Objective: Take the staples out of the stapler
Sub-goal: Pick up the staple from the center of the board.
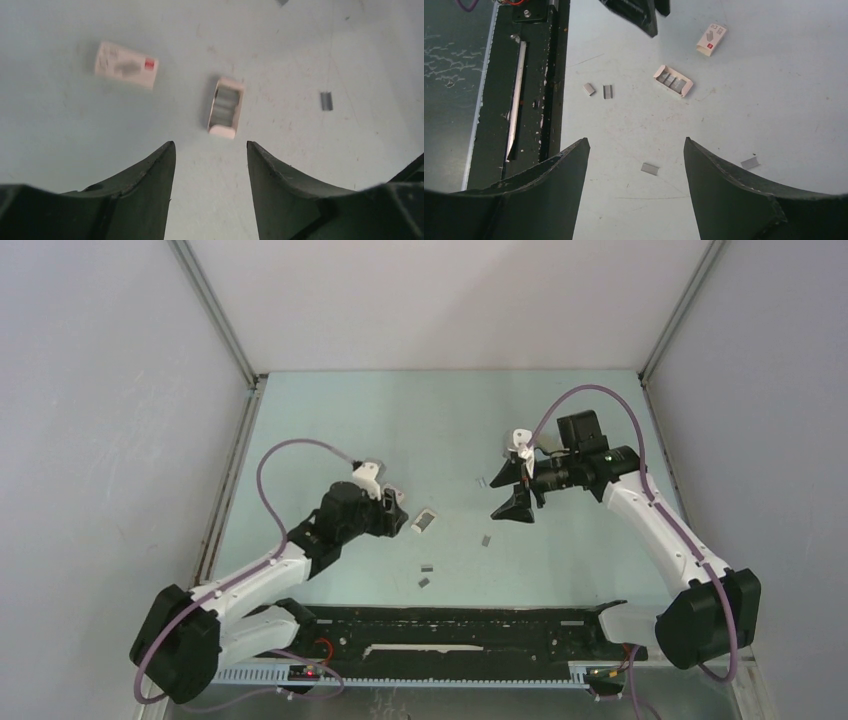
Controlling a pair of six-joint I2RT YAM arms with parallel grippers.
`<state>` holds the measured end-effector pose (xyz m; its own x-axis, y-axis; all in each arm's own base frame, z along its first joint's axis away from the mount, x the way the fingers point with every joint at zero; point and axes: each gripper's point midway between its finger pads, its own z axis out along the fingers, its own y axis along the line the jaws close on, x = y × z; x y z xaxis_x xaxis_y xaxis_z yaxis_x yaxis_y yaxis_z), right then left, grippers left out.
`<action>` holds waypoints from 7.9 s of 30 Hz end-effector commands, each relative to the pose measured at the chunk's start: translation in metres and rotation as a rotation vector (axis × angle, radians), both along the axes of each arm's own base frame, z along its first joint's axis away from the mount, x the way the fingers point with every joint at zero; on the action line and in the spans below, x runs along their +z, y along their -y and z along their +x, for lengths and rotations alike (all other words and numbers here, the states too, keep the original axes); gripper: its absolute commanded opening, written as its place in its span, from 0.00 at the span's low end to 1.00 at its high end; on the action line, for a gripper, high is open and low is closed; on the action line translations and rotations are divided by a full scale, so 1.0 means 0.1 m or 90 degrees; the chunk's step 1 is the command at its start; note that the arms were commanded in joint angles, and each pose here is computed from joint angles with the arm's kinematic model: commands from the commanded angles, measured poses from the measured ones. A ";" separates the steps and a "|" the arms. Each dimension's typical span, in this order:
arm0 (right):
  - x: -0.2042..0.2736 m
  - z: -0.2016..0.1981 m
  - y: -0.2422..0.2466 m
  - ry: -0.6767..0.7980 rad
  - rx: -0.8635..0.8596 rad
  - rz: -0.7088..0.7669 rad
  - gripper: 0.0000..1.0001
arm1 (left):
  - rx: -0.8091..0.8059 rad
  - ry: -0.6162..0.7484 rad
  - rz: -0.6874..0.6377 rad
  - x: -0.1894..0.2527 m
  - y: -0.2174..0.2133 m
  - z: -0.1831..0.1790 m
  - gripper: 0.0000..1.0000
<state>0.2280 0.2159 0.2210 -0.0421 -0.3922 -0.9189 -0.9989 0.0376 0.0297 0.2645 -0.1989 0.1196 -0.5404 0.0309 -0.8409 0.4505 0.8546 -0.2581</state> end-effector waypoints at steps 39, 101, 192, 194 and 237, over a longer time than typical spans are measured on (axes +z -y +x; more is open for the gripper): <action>-0.75 -0.14 -0.81 -0.050 0.000 -0.143 0.71 | 0.342 0.233 -0.126 0.29 -1.09 -0.01 1.00; -1.24 -0.64 -1.26 -0.087 0.151 -0.366 0.59 | 0.470 0.263 -0.149 0.09 -1.46 -0.07 1.00; -1.82 -0.97 -1.64 0.171 0.364 -0.453 0.57 | 0.464 0.262 -0.148 0.08 -1.45 -0.06 1.00; -1.84 -0.96 -1.66 0.169 0.359 -0.455 0.56 | 0.464 0.262 -0.148 0.08 -1.45 -0.06 1.00; -1.98 -1.02 -1.61 0.130 0.376 -0.484 0.41 | 0.464 0.262 -0.149 0.08 -1.45 -0.06 1.00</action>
<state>0.1276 0.3700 0.0173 0.4892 -0.7906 -0.3683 -0.8448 -0.5345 0.0255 0.2578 -0.0570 0.1274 -0.0300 -0.3930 -0.9191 -0.0837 0.9172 -0.3895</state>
